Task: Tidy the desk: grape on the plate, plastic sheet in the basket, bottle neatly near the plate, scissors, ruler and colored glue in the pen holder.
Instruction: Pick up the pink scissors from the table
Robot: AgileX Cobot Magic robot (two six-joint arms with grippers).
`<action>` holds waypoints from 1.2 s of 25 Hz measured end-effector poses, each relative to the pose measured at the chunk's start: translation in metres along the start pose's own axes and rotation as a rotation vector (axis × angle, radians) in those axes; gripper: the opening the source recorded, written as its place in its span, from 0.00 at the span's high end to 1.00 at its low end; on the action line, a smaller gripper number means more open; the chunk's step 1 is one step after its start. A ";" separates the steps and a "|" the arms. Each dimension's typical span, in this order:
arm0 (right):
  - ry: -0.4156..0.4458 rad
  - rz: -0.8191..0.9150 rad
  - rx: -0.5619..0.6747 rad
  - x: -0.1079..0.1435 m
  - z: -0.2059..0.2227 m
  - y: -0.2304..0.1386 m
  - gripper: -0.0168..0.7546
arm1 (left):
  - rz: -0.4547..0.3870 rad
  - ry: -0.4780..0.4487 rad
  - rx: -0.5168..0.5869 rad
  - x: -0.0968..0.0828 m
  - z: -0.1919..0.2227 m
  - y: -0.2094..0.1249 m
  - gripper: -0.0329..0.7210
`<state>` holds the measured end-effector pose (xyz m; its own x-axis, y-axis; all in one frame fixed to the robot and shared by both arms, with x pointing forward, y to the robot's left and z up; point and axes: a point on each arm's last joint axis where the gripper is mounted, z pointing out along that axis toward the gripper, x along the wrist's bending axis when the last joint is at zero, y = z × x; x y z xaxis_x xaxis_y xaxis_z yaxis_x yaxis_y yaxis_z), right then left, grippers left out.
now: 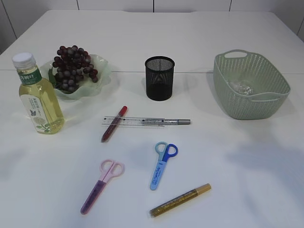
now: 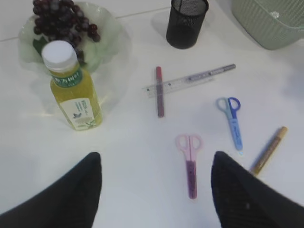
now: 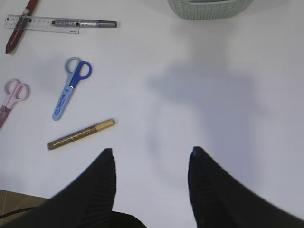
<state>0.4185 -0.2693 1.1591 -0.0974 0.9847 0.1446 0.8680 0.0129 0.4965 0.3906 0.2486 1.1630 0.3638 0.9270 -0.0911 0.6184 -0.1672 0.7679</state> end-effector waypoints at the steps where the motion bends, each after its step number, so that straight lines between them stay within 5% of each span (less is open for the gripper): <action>1: 0.002 0.001 0.000 0.000 0.000 0.000 0.46 | -0.005 -0.011 0.023 -0.001 0.001 0.002 0.26; 11: 0.056 0.031 0.006 0.005 0.001 0.000 0.46 | -0.062 -0.085 0.193 -0.011 0.020 0.018 0.26; 17: 0.075 0.047 0.037 0.006 0.010 0.004 0.46 | 0.014 -0.085 0.371 -0.031 0.046 0.030 0.27; 30: 0.075 0.060 0.092 0.005 0.026 0.011 0.46 | 0.083 -0.024 0.743 -0.081 0.164 0.002 0.36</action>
<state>0.4403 -0.2596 1.1431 -0.0769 0.9684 0.2372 0.9140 -0.0266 0.4048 0.4767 0.1185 1.0684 0.4395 0.8954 -0.0715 0.8930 -0.4269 0.1426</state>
